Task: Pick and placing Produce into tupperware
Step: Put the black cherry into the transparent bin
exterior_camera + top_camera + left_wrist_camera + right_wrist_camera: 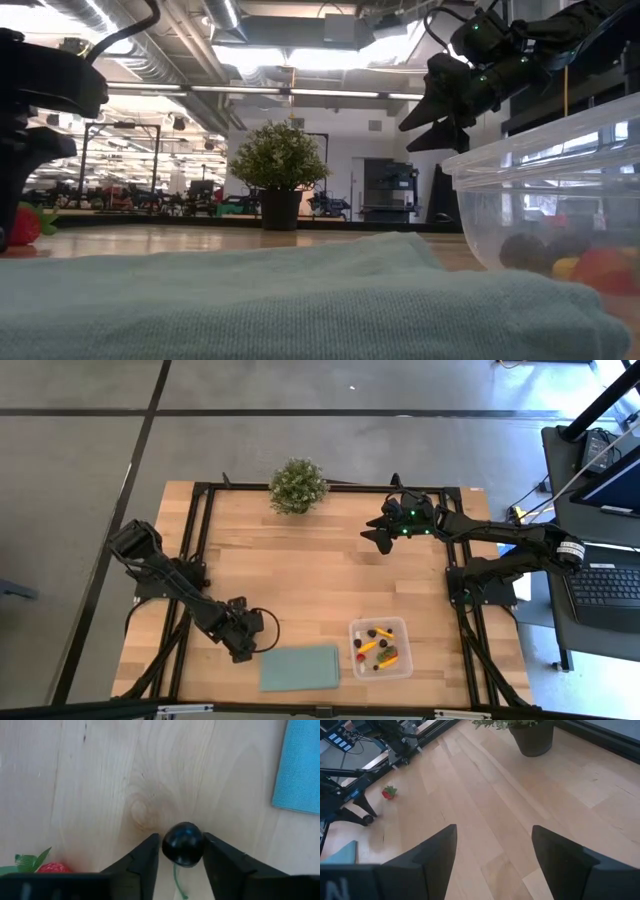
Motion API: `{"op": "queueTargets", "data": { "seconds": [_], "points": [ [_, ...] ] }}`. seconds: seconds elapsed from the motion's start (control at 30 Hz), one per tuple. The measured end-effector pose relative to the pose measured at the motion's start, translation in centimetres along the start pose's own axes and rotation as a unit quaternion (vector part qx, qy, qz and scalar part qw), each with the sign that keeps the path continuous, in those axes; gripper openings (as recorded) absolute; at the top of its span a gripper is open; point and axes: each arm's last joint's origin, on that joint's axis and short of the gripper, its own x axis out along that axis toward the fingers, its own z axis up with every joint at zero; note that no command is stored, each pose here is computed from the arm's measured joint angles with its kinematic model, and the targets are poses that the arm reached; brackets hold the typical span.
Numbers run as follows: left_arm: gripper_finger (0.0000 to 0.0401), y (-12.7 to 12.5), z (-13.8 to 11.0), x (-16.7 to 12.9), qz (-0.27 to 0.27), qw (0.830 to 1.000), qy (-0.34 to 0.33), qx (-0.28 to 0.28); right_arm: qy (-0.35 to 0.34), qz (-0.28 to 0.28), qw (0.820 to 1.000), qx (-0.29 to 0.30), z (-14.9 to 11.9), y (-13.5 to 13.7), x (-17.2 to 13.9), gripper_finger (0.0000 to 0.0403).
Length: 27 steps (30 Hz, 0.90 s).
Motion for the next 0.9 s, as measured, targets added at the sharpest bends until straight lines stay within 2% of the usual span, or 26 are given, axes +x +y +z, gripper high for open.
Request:
{"op": "queueTargets", "data": {
  "seconds": [0.17,0.53,0.7,0.9],
  "points": [
    [0.0095,0.0,0.0,0.0,-0.001,1.0,-0.001,-0.001,0.0,0.0,1.0,0.0,0.0,0.0,0.0,0.0259],
    [0.0094,-0.2,0.7,-0.2,-0.017,1.0,0.009,-0.014,0.0,0.0,1.0,-0.002,0.0,0.0,0.0,0.0259],
    [0.0094,-0.3,3.1,-1.0,-0.034,0.999,-0.012,-0.04,0.0,0.0,1.0,-0.002,0.0,0.0,0.0,0.0259],
    [0.0094,0.6,7.2,-2.2,-0.032,0.998,-0.06,-0.012,-0.01,0.004,1.0,-0.005,0.2,0.1,0.0,0.0259]
  ]
}}
